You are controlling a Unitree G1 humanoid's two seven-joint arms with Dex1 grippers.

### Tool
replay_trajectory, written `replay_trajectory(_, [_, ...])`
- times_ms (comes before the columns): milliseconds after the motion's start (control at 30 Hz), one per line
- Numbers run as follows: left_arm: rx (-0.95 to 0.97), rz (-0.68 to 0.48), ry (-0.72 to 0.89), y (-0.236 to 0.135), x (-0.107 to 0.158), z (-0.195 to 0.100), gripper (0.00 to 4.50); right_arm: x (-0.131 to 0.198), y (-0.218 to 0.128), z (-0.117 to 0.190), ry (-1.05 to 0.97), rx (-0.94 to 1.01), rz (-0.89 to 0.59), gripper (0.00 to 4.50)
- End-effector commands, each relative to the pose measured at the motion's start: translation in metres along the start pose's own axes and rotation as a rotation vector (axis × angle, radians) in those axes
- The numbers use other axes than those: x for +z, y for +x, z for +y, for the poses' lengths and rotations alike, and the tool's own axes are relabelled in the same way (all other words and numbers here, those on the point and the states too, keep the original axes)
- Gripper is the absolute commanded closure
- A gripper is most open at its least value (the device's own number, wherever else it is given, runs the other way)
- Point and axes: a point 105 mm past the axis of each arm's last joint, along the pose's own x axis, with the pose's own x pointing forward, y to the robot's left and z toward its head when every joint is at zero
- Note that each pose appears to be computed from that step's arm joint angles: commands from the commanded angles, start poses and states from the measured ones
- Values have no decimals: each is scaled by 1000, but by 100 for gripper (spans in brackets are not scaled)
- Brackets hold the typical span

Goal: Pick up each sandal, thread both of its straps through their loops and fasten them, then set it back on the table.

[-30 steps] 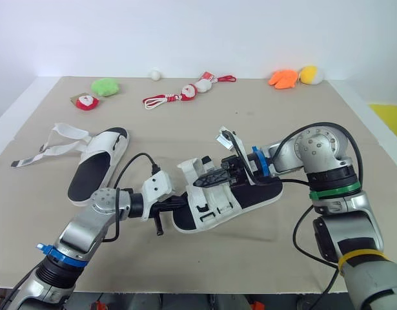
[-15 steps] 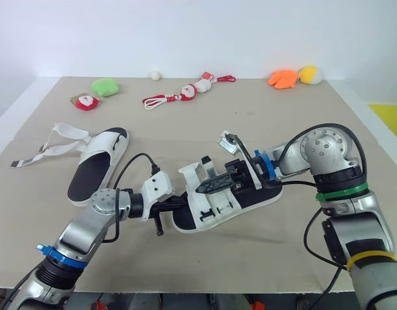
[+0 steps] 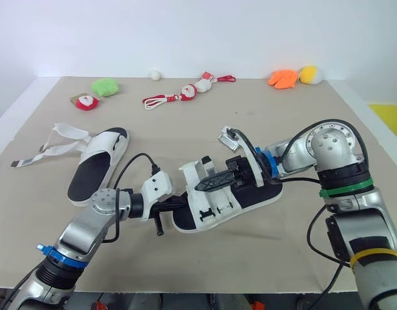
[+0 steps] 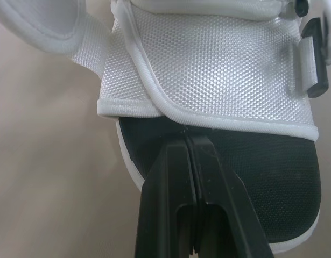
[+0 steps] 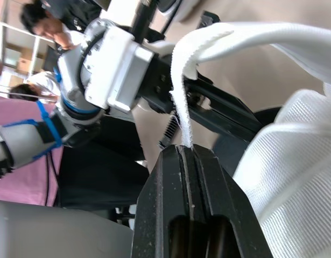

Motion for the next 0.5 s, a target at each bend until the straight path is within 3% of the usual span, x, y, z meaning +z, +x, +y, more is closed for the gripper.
replay_trajectory(33, [-51, 83, -77, 8, -28, -13, 450, 8, -1, 1, -17, -15, -30, 444])
replay_trajectory(267, [-52, 81, -76, 8, -27, -13, 450, 30, 1, -4, 23, -29, -100, 444])
replay_trajectory(500, [-46, 83, -81, 8, -28, -13, 450, 14, 1, -13, 58, -43, -37, 444])
